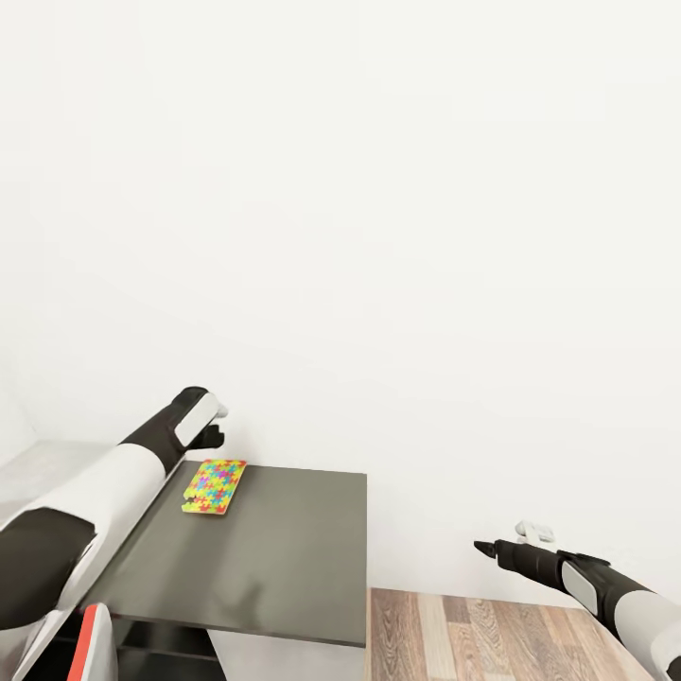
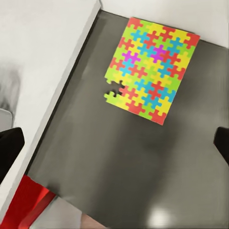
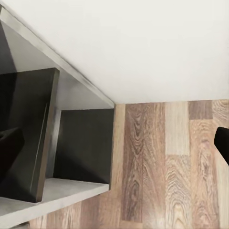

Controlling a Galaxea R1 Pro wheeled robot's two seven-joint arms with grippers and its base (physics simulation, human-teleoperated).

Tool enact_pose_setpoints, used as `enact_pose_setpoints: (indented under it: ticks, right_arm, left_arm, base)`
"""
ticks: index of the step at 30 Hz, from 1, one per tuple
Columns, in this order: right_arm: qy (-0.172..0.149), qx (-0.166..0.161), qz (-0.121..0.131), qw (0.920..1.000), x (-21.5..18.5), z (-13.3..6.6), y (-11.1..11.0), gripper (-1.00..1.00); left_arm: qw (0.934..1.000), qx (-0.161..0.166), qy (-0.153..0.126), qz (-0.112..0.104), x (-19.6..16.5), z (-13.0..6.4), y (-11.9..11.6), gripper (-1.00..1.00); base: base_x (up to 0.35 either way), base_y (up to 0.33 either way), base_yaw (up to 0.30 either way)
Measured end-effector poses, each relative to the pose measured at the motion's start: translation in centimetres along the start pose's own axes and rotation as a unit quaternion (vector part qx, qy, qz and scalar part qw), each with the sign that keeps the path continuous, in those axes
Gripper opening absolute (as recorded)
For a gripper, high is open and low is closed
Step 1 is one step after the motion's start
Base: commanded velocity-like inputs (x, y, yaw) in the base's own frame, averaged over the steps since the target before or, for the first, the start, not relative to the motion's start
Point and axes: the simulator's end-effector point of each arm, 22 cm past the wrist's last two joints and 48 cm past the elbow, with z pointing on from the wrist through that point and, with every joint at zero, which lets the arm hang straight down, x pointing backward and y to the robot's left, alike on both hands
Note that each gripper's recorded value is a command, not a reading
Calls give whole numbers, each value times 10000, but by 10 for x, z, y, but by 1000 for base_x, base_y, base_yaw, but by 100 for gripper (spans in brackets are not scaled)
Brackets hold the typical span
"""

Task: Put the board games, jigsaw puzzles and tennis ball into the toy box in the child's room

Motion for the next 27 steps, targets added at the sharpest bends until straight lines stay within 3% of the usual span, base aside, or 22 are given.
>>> enact_pose_setpoints:
  ticks: [6, 13, 22, 27]
  right_arm:
    - [44, 16, -44, 10000, 4, 5, 7, 100]
    - [52, 49, -43, 10000, 6, 8, 10, 100]
    - [52, 72, -43, 10000, 6, 8, 9, 100]
    - [50, 78, -43, 9999, 5, 7, 8, 100]
  left_arm:
    - [9998, -164, -117, -24, -7, 8, 23, 100]
    - [9988, 336, -271, -210, -10, -3, -20, 100]
    - [9960, 672, -556, -208, -22, -25, -61, 100]
    - [9962, 624, -553, -246, -23, -21, -50, 100]
  base:
    - [0, 0, 0]
    - [0, 0, 0]
    - [28, 44, 0]
    - [9, 16, 0]
